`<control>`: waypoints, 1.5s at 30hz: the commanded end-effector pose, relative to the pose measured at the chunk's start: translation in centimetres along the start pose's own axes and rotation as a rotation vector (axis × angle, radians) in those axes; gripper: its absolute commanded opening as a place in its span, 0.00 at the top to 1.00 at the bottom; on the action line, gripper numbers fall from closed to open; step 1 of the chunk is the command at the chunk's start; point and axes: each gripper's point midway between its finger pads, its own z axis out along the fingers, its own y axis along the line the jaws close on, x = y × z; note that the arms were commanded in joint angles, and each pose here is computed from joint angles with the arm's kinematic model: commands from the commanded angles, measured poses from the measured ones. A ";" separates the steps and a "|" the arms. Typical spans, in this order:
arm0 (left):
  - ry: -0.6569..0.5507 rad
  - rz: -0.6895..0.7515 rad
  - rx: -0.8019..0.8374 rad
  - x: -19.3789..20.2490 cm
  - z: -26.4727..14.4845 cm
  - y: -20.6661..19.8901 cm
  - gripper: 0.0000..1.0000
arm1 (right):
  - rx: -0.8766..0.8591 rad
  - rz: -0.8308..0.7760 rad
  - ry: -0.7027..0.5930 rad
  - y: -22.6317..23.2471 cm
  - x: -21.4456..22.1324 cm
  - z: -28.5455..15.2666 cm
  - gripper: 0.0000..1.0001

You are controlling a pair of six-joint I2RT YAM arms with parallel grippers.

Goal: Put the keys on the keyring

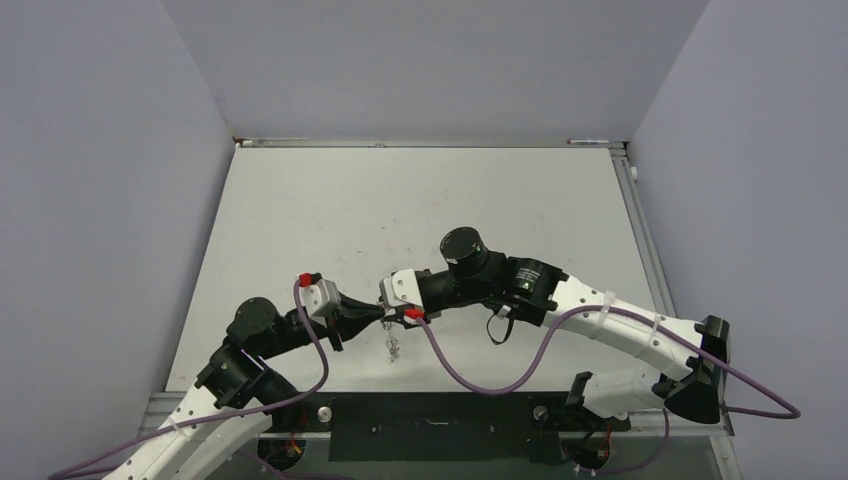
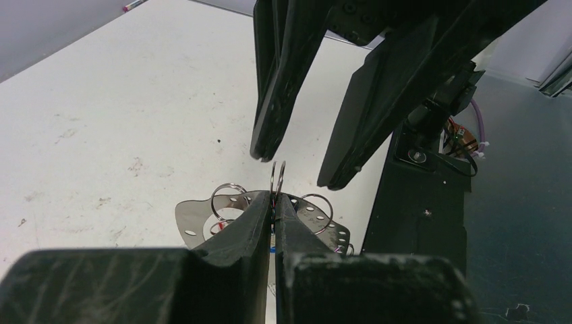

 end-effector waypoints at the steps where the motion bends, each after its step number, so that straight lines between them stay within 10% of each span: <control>1: -0.078 0.029 0.012 -3.3 -0.2 -0.5 1.00 | -0.017 -0.030 0.024 -0.4 -0.5 0.1 0.66; 39: -0.087 0.031 0.010 -3.3 -0.3 -0.5 1.00 | 0.023 -0.042 0.051 -1.8 1.0 1.5 0.95; 45: -0.144 -0.037 -0.070 -4.0 -0.6 0.5 0.65 | 0.147 -0.052 -0.016 -3.0 0.7 0.3 0.95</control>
